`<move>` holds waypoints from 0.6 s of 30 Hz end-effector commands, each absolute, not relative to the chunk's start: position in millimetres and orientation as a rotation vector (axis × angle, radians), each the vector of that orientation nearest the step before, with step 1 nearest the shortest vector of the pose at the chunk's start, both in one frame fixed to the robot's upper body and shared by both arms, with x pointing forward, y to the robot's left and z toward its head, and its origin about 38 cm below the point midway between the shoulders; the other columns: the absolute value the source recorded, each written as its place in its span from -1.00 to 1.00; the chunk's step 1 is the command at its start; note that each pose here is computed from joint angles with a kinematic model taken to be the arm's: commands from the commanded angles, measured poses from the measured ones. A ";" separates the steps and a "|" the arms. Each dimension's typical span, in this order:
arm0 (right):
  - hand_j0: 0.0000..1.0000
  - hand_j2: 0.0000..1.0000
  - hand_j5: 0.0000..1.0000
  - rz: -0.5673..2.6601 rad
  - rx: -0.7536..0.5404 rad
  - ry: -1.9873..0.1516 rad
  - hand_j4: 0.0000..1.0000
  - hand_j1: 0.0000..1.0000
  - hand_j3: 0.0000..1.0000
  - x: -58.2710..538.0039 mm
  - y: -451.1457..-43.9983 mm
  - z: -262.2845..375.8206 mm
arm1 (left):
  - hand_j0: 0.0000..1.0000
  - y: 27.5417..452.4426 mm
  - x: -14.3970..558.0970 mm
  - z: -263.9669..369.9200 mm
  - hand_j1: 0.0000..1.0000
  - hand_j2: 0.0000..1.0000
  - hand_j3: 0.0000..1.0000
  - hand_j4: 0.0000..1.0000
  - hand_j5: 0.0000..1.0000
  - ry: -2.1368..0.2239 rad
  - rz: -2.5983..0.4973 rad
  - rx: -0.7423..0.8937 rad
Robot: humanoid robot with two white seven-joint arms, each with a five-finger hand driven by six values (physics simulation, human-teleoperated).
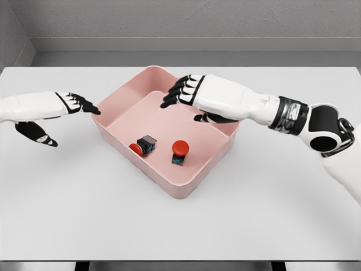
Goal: Put the industrial switch in the basket with both arms
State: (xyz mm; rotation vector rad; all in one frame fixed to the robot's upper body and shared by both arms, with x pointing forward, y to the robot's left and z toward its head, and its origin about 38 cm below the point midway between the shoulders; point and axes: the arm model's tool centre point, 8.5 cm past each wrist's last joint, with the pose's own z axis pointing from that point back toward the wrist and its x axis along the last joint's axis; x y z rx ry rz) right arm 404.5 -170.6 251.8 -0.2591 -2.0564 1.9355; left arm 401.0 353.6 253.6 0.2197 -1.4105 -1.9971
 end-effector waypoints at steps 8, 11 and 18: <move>1.00 1.00 1.00 1.740 -0.476 -1.882 1.00 1.00 1.00 420.2 -279.4 242.1 | 1.00 352.4 401.1 252.7 1.00 1.00 1.00 1.00 1.00 -1.414 -1.991 0.212; 1.00 1.00 1.00 1.664 -0.526 -1.820 1.00 1.00 1.00 414.2 -315.6 231.6 | 1.00 352.4 401.1 252.7 1.00 1.00 1.00 1.00 1.00 -1.414 -1.991 0.212; 1.00 1.00 1.00 1.552 -0.549 -1.655 1.00 1.00 1.00 418.7 -371.1 195.3 | 1.00 350.0 401.7 252.0 1.00 1.00 1.00 1.00 1.00 -1.420 -1.991 0.206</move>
